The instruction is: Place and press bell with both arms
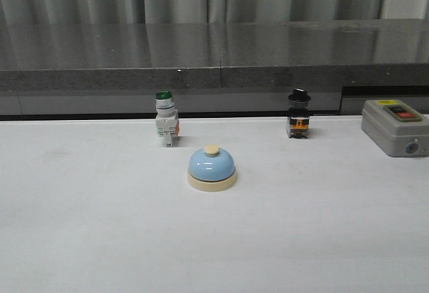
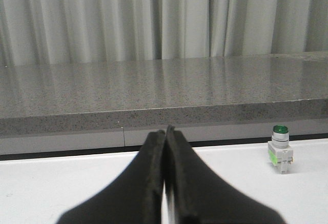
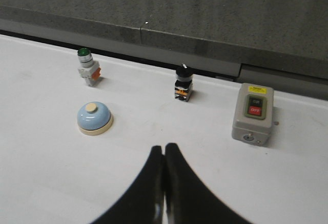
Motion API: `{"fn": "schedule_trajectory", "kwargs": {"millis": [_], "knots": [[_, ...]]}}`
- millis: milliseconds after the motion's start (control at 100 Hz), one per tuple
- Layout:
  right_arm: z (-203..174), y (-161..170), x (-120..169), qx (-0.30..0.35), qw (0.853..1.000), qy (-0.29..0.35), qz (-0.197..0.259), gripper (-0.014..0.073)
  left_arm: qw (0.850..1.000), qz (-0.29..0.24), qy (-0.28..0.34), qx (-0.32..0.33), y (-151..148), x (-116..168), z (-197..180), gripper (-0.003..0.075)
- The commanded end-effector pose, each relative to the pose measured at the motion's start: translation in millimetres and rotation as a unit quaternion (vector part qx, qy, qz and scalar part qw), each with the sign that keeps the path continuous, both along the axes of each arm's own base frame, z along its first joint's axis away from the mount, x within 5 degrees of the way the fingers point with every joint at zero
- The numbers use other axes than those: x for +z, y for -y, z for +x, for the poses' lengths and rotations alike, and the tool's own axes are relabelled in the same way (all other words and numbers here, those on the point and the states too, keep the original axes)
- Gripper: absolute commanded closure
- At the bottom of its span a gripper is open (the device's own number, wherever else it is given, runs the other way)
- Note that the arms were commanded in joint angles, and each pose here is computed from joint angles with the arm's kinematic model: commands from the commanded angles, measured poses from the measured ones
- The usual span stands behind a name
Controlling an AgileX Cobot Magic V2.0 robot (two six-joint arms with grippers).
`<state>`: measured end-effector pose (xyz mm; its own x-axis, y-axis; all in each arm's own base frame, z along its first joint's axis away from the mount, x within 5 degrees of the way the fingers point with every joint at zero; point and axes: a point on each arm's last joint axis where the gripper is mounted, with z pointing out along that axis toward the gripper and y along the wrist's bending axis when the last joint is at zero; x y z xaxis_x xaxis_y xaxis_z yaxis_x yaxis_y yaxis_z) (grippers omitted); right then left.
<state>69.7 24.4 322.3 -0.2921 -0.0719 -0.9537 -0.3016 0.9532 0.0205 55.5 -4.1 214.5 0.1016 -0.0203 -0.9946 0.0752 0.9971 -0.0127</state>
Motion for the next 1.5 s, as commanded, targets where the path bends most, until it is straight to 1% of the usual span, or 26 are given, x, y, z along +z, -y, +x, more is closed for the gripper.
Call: {"fn": "schedule_trajectory", "kwargs": {"millis": [0,160,310,500,640,730,940,1060,1271,1491], "knots": [[2.1,4.2,6.1,-0.022,0.997,0.079,-0.001,0.0655,1.0,-0.006,0.031,-0.001,0.0,-5.9,-1.2,0.0741],[0.1,9.2,-16.3,-0.044,0.988,0.144,-0.016,0.0655,1.0,-0.006,0.031,-0.001,0.0,-5.9,-1.2,0.0741],[-5.5,11.9,-39.7,-0.054,0.98,0.19,-0.011,0.0655,1.0,-0.006,0.031,-0.001,0.0,-5.9,-1.2,0.0741],[-12.5,13.7,-74.0,-0.056,0.978,0.198,-0.023,0.0655,1.0,-0.006,0.031,-0.001,0.0,-5.9,-1.2,0.0741],[-18.0,14.7,-88.9,-0.057,0.975,0.212,-0.022,0.0655,1.0,-0.006,0.031,-0.001,0.0,-5.9,-1.2,0.0741],[-20.6,15.3,-93.4,-0.058,0.973,0.222,-0.022,0.0655,1.0,-0.006,0.031,-0.001,0.0,-5.9,-1.2,0.0741],[-18.7,15.3,-99.2,-0.06,0.972,0.226,-0.023,0.0655,1.0,-0.006,0.031,-0.001,0.0,-5.9,-1.2,0.0741],[-16.9,15.3,-107.3,-0.062,0.972,0.225,-0.024,0.0655,1.0,-0.006,0.031,-0.001,0.0,-5.9,-1.2,0.0741],[-16.0,18.1,-110.0,-0.089,0.971,0.221,-0.028,0.0655,1.0,-0.006,0.031,-0.001,0.0,-5.9,-1.2,0.0741],[-15.7,20.4,-110.3,-0.112,0.97,0.214,-0.006,0.0655,1.0,-0.006,0.031,-0.001,0.0,-5.9,-1.2,0.0741]]}}
